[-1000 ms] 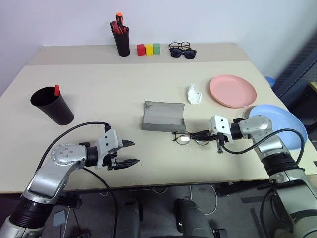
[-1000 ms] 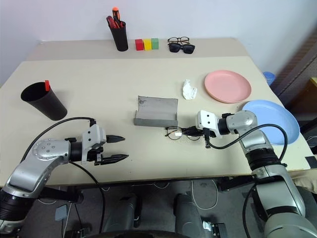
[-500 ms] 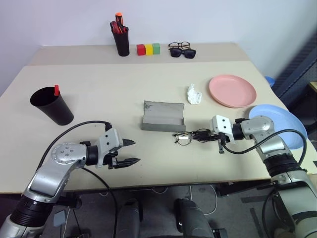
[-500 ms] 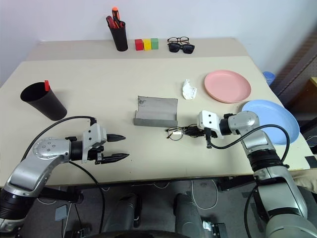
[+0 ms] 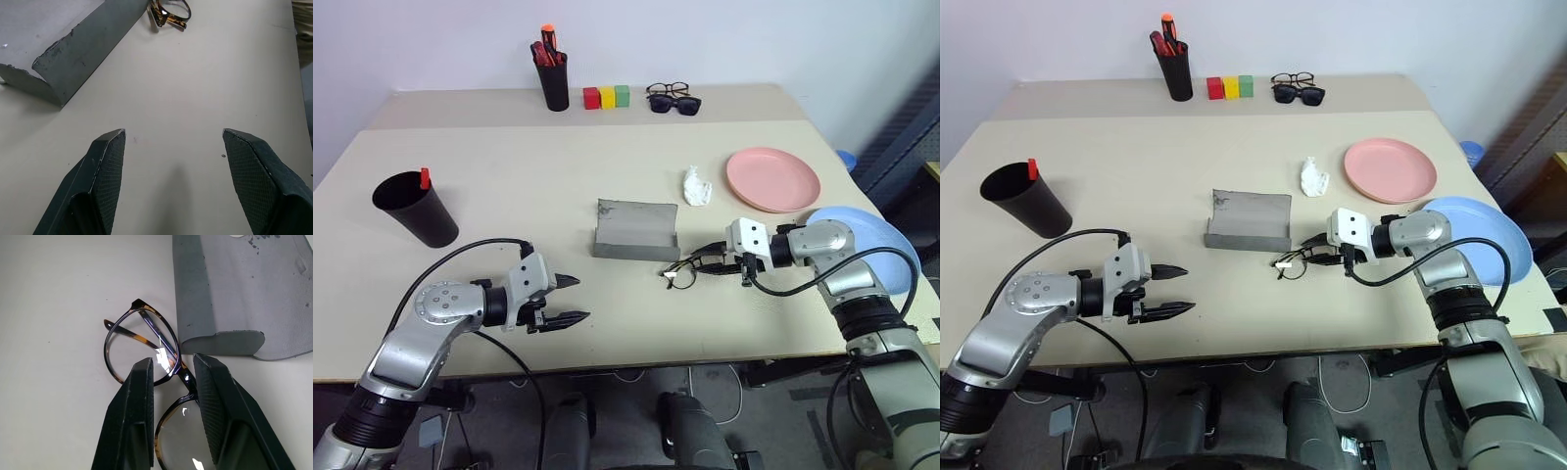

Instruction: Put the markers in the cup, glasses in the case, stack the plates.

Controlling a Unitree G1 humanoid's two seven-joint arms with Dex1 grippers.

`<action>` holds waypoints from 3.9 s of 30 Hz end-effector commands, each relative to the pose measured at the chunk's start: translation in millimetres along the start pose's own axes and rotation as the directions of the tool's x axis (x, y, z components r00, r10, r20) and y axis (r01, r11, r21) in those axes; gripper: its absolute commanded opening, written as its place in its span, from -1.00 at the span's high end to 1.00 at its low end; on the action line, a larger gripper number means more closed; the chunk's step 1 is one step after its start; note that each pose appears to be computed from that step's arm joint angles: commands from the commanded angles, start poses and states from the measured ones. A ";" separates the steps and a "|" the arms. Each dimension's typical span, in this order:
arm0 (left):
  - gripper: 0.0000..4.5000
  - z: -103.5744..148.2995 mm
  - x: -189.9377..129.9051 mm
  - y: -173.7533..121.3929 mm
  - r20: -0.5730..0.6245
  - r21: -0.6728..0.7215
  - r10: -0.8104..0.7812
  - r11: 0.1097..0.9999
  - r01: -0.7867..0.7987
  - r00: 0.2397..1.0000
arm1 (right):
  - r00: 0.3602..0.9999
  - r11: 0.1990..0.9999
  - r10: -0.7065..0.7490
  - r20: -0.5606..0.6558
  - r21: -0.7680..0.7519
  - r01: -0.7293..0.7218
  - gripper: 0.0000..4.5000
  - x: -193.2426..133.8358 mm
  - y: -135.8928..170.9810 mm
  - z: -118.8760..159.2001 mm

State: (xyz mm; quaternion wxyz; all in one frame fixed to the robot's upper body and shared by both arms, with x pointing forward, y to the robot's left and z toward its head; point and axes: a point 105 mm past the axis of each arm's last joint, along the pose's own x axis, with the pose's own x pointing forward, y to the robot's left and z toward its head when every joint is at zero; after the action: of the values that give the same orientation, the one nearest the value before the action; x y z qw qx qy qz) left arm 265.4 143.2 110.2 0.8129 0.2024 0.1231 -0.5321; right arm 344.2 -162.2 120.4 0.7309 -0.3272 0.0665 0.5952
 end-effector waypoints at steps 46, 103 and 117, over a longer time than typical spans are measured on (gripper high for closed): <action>-0.44 5.2 -4.8 -5.1 -0.006 0.020 0.017 1.000 -0.017 1.000 | 0.997 0.993 -0.070 -0.010 -0.091 0.069 0.99 -1.7 -19.6 0.5; -0.44 41.4 -20.8 -7.8 0.267 -0.078 -0.035 0.995 0.058 0.963 | 0.998 0.993 -0.063 -0.010 -0.097 0.062 -0.21 19.8 -28.8 0.5; -0.44 39.0 -24.9 -9.5 0.256 -0.087 -0.005 0.996 0.028 0.967 | 0.998 0.996 -0.057 -0.021 -0.063 0.055 0.99 16.3 -26.6 -7.2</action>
State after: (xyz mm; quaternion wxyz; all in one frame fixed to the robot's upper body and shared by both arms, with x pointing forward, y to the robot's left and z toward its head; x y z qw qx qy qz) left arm 249.2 144.0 143.8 0.8278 0.0861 0.0627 -0.5507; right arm 375.2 -150.0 111.5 0.7342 -0.3544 0.0541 0.5766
